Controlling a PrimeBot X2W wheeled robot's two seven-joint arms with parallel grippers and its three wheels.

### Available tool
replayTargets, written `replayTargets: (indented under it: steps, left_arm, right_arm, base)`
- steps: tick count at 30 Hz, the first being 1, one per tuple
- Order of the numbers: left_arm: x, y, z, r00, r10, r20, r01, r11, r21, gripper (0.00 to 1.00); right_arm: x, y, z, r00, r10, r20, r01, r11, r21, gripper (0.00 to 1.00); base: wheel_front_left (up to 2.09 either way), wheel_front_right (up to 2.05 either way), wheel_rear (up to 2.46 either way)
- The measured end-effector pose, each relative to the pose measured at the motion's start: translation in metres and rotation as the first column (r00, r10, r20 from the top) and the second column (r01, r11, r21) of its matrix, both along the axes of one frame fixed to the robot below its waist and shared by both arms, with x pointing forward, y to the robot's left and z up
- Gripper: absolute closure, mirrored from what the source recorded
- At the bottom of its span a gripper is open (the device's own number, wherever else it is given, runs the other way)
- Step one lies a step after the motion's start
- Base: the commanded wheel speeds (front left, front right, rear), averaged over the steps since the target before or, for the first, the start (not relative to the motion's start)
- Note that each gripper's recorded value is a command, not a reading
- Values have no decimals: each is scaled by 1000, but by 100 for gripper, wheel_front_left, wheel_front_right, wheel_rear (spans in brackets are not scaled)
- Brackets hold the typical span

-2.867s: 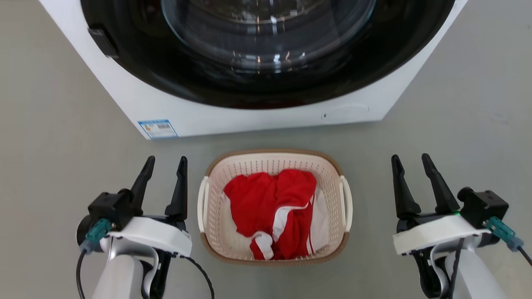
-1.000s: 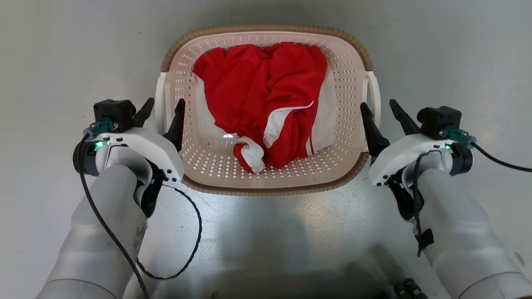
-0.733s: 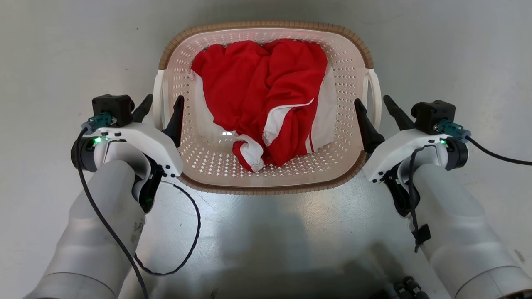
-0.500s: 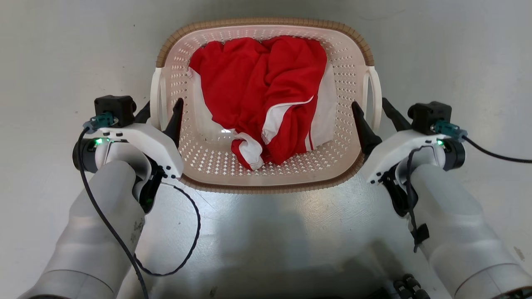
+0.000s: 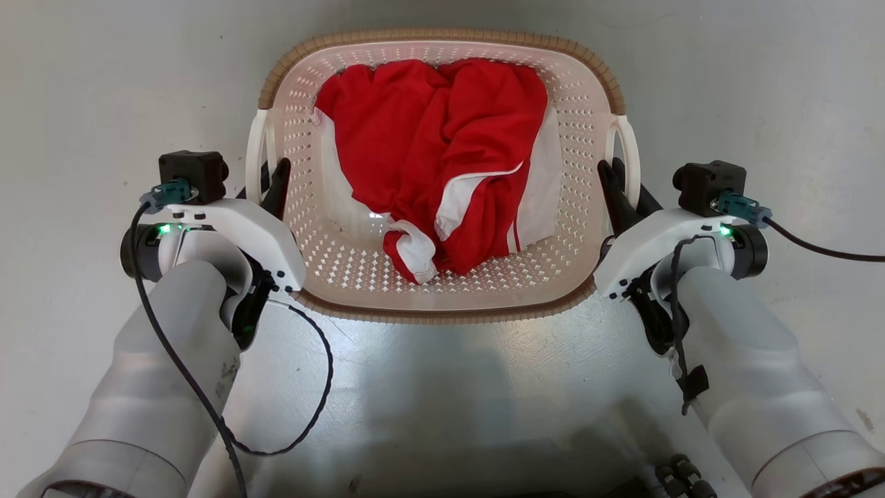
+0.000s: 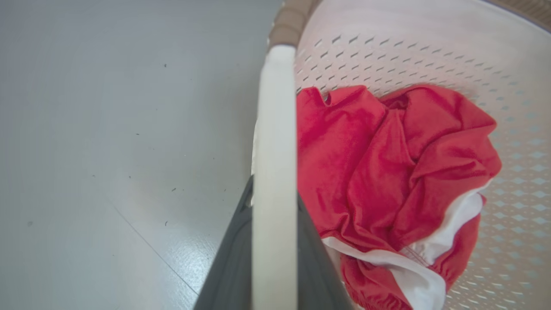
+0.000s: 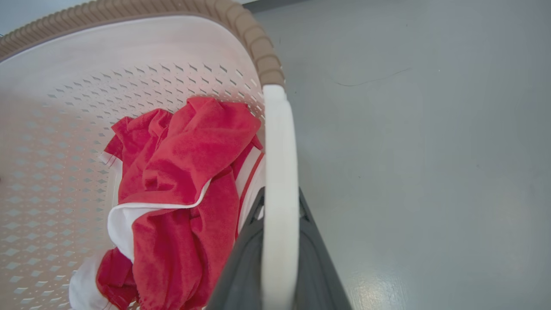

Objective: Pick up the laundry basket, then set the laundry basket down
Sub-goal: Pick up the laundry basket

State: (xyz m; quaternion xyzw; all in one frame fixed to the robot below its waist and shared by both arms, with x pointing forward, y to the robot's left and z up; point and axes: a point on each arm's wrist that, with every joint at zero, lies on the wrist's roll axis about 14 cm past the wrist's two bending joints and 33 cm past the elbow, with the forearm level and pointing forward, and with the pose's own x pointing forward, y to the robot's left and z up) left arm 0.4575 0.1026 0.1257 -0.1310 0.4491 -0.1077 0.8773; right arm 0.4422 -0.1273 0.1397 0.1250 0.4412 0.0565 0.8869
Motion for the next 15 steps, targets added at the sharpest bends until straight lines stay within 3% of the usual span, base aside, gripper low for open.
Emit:
replayTargets:
  steps: [15]
  left_arm:
    - [1, -1, 37, 999, -8, 31, 8, 1000, 0, 100]
  right_arm:
    - [7, 4, 37, 999, 10, 47, -10, 1000, 7, 100]
  base:
    - [0, 0, 0]
